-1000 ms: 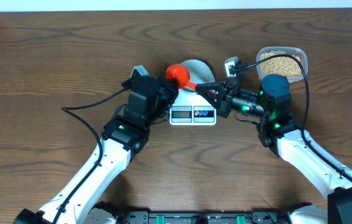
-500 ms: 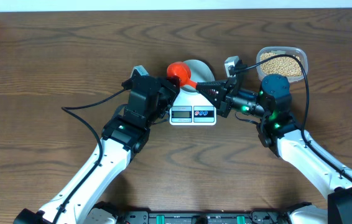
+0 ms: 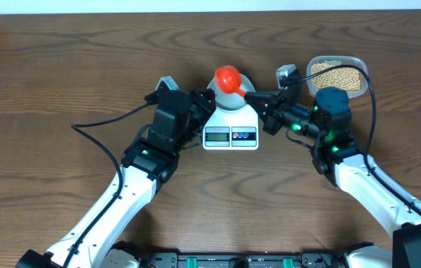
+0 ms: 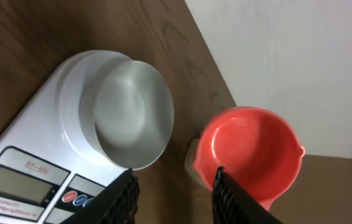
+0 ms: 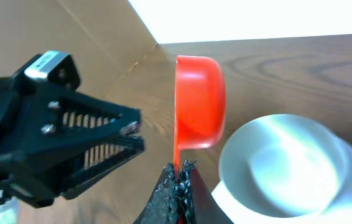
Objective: Scoop item into bowl and weigh 50g on scale
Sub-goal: 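Release the scoop from the left gripper and carry it right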
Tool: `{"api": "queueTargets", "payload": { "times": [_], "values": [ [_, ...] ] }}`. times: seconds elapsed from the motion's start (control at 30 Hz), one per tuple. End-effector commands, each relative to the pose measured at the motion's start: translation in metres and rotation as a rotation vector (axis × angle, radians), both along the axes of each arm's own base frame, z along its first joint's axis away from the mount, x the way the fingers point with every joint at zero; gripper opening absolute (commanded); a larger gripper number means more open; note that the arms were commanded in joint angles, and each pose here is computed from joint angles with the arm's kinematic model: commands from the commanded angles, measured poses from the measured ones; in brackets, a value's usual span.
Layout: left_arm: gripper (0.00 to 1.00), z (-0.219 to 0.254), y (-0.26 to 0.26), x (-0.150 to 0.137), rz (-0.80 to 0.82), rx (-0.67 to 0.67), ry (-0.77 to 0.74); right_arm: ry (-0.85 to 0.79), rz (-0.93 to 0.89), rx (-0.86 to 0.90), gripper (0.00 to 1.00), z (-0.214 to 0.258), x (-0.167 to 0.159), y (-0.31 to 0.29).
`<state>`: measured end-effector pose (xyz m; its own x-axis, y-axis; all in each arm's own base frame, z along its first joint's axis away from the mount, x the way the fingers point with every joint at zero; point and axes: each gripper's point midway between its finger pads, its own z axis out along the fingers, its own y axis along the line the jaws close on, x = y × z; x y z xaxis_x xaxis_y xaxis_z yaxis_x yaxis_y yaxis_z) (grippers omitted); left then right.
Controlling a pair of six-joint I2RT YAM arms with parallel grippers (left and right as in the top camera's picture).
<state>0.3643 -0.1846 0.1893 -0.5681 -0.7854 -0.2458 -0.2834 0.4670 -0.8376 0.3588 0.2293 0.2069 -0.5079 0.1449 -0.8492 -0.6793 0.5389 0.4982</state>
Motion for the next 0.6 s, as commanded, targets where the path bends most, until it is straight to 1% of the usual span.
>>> {"api": "queueTargets", "payload": {
  "times": [0.0, 0.3, 0.43, 0.57],
  "values": [
    [0.43, -0.005, 0.003, 0.0, -0.035, 0.09, -0.032, -0.034, -0.028, -0.01, 0.01, 0.005, 0.011, -0.015],
    [0.52, -0.009, 0.011, 0.001, -0.009, 0.143, -0.03, -0.004, 0.091, 0.059, 0.01, 0.012, 0.0, -0.041],
    [0.55, -0.014, 0.014, 0.0, 0.0, 0.158, -0.015, 0.086, 0.061, 0.131, 0.01, 0.015, 0.005, -0.071],
    [0.61, -0.018, 0.021, -0.001, 0.025, 0.184, 0.002, 0.18, -0.005, 0.208, 0.01, 0.017, 0.011, -0.109]
  ]
}}
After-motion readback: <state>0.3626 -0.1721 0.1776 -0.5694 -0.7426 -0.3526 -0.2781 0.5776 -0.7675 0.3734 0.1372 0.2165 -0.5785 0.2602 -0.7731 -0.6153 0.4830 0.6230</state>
